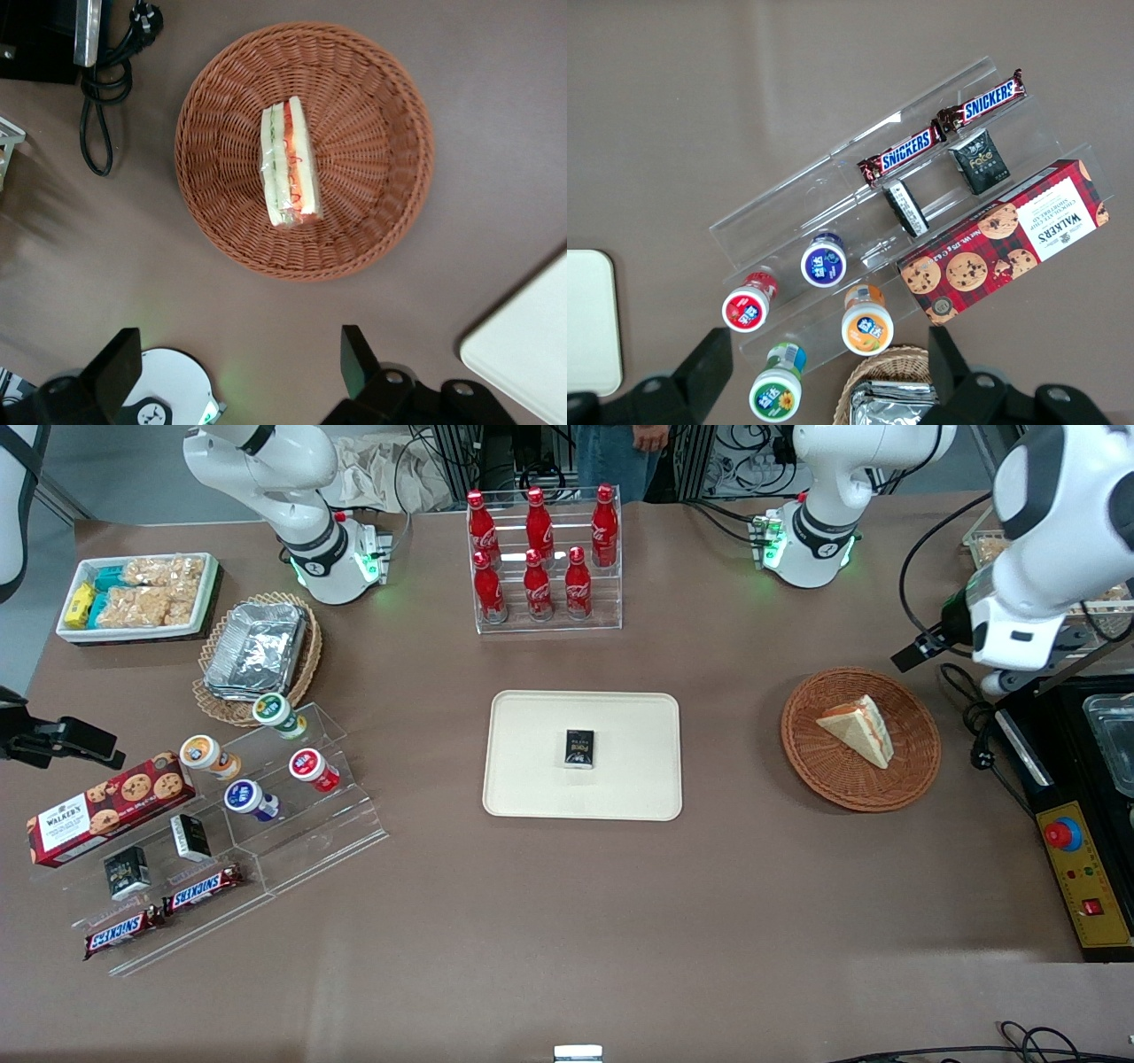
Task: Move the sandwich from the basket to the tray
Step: 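Lower the left gripper and grasp the wrapped sandwich in the basket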
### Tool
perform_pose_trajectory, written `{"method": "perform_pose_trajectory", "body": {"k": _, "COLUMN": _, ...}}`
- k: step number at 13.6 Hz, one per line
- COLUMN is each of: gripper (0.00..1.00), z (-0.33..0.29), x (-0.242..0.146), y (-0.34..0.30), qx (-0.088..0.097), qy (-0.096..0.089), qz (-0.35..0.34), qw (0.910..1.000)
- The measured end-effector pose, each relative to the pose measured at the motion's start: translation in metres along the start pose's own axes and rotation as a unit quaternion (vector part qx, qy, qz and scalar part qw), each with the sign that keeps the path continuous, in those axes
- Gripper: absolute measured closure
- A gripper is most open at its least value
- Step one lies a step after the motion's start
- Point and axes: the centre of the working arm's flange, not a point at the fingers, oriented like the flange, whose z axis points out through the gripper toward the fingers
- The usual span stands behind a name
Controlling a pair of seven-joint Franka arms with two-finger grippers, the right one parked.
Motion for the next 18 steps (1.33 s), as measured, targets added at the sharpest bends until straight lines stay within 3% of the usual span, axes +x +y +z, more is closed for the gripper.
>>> {"method": "perform_pose_trajectory", "body": {"k": 4, "gripper": 0.0, "z": 0.066, "x": 0.002, "y": 0.003, "qx": -0.001, "qy": 0.01, "qz": -0.029, "qw": 0.9995}}
{"method": "perform_pose_trajectory", "body": {"k": 10, "gripper": 0.0, "z": 0.189, "x": 0.001, "y": 0.014, "qx": -0.025, "qy": 0.035, "qz": -0.076, "qw": 0.9962}}
{"method": "perform_pose_trajectory", "body": {"k": 17, "gripper": 0.0, "z": 0.236, "x": 0.012, "y": 0.026, "qx": -0.028, "qy": 0.039, "qz": -0.077, "qw": 0.9959}}
{"method": "perform_pose_trajectory", "body": {"k": 18, "gripper": 0.07, "z": 0.241, "x": 0.013, "y": 0.026, "qx": -0.028, "qy": 0.038, "qz": -0.078, "qw": 0.9959}}
